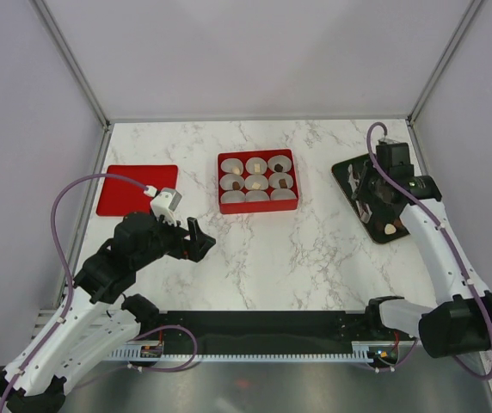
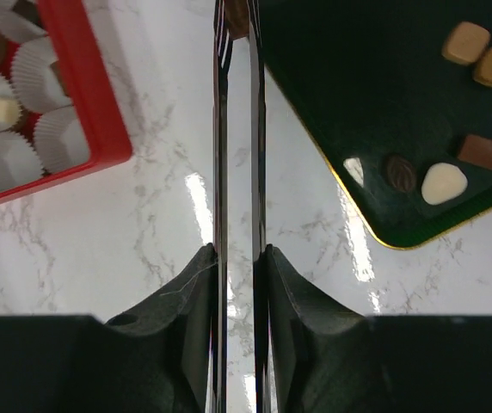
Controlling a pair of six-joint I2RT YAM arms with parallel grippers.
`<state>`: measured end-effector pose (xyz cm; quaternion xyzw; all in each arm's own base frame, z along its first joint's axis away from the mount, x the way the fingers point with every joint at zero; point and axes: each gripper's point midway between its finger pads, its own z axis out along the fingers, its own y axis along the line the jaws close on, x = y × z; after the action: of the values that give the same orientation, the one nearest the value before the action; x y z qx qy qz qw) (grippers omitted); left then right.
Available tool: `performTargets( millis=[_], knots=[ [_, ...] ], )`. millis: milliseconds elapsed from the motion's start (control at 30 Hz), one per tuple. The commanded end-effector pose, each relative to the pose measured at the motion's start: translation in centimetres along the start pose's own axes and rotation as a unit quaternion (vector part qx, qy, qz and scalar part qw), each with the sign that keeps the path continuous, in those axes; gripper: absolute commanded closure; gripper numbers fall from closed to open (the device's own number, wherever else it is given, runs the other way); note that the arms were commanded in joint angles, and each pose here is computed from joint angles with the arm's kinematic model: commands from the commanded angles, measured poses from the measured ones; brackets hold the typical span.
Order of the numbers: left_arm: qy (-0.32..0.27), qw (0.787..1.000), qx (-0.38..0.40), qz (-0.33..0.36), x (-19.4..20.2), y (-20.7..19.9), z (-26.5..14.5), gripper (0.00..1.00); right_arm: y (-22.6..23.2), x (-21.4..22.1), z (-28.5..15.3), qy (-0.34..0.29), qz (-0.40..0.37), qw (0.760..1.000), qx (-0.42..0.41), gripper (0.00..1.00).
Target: Pack the chocolate
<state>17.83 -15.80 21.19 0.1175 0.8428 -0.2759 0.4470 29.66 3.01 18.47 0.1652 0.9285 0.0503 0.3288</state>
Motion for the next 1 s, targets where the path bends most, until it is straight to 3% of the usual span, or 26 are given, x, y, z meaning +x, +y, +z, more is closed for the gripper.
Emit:
performTargets(
  millis=[0,300,700,967],
  knots=[
    [-0.016,1.0,-0.006,0.001,-0.7,0.1,0.2,0.01,6.1,-1.1,-1.7,-0.02,-0.056,0.995,-0.084,0.7],
    [-0.017,1.0,-0.017,-0.002,-0.8,0.5,0.1,0.01,12.9,2.3,-2.0,-0.001,-0.136,0.981,-0.137,0.7],
    [-0.016,1.0,-0.022,-0.003,-0.7,0.7,0.2,0.01,14.9,6.1,-0.1,0.03,-0.176,0.974,-0.137,0.68],
    [-0.016,1.0,-0.025,-0.003,-0.8,0.8,0.2,0.01,13.9,7.2,0.6,0.043,-0.183,0.975,-0.114,0.66]
  ],
)
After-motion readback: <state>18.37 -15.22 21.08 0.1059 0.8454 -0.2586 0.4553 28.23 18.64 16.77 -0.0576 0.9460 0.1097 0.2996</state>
